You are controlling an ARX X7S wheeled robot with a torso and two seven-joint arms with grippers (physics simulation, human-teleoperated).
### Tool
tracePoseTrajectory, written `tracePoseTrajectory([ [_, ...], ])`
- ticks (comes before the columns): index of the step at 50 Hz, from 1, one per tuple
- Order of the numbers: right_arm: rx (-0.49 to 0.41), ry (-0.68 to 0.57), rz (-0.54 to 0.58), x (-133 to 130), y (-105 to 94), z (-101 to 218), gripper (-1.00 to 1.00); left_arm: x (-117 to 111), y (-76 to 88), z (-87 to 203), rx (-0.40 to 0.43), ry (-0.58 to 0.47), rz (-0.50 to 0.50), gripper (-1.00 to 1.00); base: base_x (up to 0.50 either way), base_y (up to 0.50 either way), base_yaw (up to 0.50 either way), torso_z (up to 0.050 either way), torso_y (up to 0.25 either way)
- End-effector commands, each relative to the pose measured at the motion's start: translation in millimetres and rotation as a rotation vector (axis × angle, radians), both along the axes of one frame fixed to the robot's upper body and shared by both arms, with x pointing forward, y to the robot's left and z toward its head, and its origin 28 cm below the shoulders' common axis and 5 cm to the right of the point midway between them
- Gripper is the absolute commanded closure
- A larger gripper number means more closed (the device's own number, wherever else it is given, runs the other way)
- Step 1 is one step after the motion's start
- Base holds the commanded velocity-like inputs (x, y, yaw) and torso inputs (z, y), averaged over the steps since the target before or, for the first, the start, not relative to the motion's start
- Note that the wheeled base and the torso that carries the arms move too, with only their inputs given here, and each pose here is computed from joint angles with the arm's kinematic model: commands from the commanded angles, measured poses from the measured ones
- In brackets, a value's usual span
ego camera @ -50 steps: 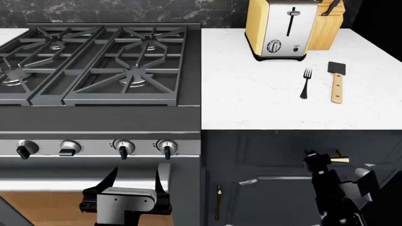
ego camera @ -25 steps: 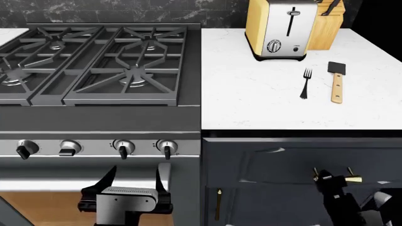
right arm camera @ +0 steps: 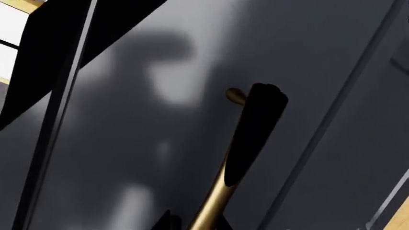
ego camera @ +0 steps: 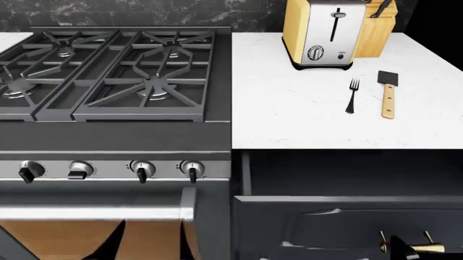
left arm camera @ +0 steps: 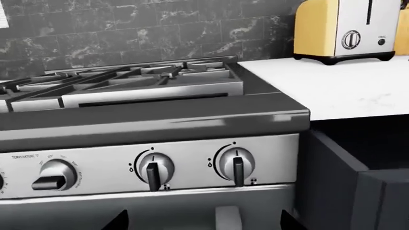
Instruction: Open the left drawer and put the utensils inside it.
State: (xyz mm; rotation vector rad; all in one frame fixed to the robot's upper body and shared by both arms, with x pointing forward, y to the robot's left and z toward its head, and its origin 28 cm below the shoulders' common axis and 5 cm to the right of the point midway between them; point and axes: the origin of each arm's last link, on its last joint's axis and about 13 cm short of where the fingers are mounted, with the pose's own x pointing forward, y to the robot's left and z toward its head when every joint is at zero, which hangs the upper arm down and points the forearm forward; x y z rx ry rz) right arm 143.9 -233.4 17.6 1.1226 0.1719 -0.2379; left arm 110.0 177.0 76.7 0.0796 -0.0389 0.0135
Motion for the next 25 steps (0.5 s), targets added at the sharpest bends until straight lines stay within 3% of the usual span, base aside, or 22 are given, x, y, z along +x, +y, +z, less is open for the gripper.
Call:
tracePoseTrajectory([
  [1,-0.235,-0.001,-0.120,-56,-28.2,44,1.00,-31,-0.8,14,-0.021,-0.029,0.032,-1.00,-0.01,0.00,-0.01,0.000,0.000],
  [19,-0.298,0.062,-0.143,-107,-37.0,62,1.00,-25,8.3,11,-0.036,-0.036,0.064,-1.00,0.00,0.00,-0.01,0.001,0.002],
  [25,-0.310,0.058,-0.141,-107,-34.9,63,1.00,-28,10.2,9,-0.044,-0.040,0.070,-1.00,0.00,0.00,-0.01,0.000,0.002],
])
